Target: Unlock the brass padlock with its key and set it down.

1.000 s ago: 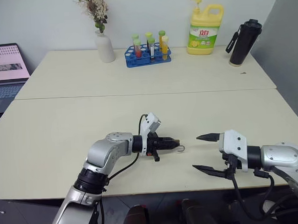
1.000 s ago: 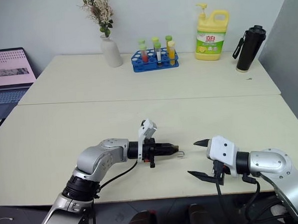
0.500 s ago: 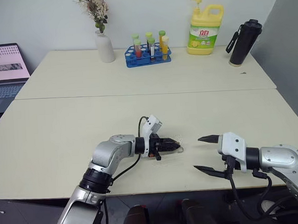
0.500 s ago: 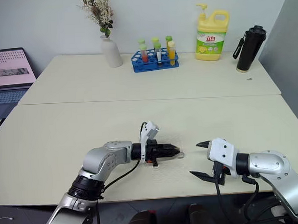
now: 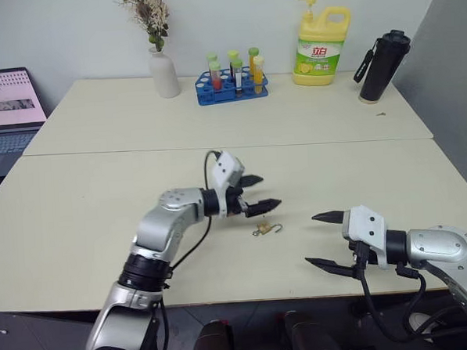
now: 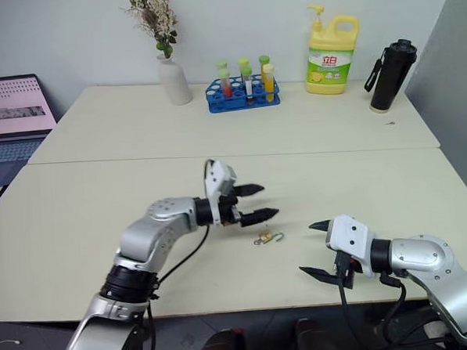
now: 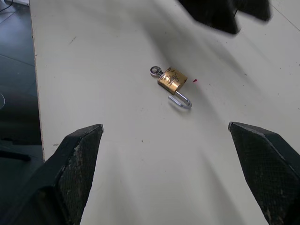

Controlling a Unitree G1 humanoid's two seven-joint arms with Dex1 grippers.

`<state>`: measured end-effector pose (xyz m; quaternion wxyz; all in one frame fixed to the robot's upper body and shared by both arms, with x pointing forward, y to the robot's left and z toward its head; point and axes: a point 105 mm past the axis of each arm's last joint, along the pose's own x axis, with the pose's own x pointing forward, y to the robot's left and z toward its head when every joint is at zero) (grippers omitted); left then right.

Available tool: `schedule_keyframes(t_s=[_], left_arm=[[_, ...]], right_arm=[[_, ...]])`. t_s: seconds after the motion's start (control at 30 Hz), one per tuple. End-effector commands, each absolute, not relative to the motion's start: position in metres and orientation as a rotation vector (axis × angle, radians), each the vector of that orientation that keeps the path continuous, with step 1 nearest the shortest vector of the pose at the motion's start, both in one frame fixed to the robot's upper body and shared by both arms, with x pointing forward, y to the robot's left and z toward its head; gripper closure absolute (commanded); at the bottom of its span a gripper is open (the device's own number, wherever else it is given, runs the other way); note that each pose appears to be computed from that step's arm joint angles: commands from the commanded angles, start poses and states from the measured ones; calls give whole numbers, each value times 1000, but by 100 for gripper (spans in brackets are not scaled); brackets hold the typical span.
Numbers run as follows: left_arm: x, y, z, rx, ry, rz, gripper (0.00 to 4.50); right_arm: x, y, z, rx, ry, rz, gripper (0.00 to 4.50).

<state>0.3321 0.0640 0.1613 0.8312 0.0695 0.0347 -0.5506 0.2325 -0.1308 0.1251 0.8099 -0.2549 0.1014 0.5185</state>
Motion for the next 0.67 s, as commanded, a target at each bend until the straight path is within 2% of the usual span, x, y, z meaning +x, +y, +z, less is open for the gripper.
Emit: schedule_keyframes(t_s=[0.03, 0.2, 0.37, 0.57, 0.67], left_arm=[[318, 99, 189, 310, -22, -1137, 5], [302, 129, 190, 438, 10, -1109, 5], [281, 147, 173, 528, 84, -1129, 5], [259, 145, 161, 479, 148, -1175, 5], [256, 144, 159, 476, 149, -1184, 5]], right_arm=[[235, -131, 138, -568, 163, 1110, 0], [240, -135, 142, -568, 160, 1116, 0], [244, -139, 147, -567, 169, 1153, 0], [248, -142, 148, -583, 175, 1183, 0], [249, -142, 147, -590, 171, 1196, 0]])
